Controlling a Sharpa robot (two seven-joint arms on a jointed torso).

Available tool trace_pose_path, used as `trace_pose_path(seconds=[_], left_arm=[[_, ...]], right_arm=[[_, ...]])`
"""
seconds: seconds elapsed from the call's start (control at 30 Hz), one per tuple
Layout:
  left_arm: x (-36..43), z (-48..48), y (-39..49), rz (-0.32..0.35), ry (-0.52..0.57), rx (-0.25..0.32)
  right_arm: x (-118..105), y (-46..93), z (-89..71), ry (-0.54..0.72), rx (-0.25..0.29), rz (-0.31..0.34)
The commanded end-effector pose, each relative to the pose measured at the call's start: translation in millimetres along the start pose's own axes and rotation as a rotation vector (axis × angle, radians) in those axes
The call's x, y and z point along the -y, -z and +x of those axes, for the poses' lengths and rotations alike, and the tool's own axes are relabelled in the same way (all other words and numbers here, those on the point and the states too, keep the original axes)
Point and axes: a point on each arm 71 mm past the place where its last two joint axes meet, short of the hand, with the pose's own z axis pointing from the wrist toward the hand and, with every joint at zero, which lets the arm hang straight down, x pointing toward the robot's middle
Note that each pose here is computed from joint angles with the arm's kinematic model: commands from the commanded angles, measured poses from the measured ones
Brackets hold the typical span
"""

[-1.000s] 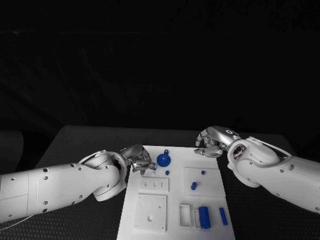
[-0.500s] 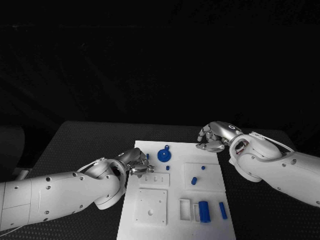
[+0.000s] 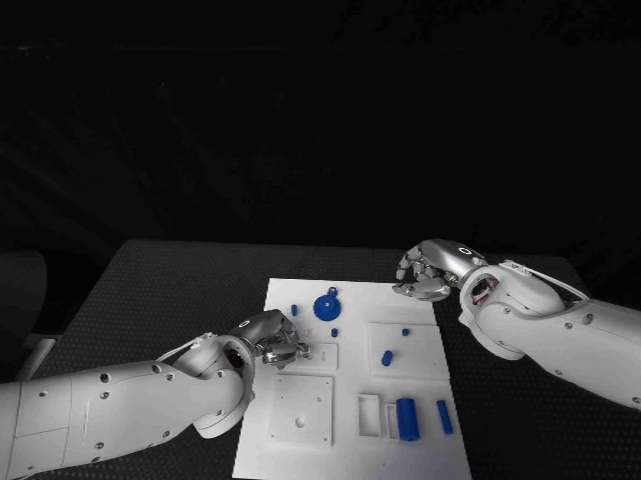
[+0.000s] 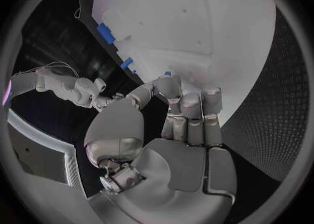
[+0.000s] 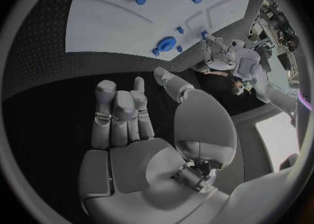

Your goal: Assemble the parts on the task board

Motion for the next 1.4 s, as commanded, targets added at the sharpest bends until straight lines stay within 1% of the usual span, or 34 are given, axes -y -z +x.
trace_pose_path(seconds=[0.03,0.23,0.37,0.6,0.97,1.1,1.4], left_arm=[[3.8,-2.6,-0.6,0.028,-0.017,0.040],[3.4,-2.6,-2.2,0.029,-0.026,0.040],[6.2,-0.7,-4.2,0.034,-0.032,0.033],[6.8,1.4,-7.6,0.024,-0.043,0.026],[7.1,6.8,-9.1,0.008,-0.064,-0.018],[7.0,9.4,-9.4,0.000,-0.075,-0.044],[5.8,9.6,-10.6,-0.012,-0.081,-0.046]], right_arm=[[0,0.0,0.3,0.001,-0.004,-0.007],[0,0.3,0.2,0.001,-0.005,-0.005],[0,0.3,0.1,0.001,-0.005,-0.005],[0,0.2,0.3,0.000,-0.005,-0.006],[0,0.6,0.4,0.001,-0.008,-0.006],[-1,0.6,0.4,0.001,-0.009,-0.007],[-1,0.5,0.5,0.001,-0.009,-0.007]])
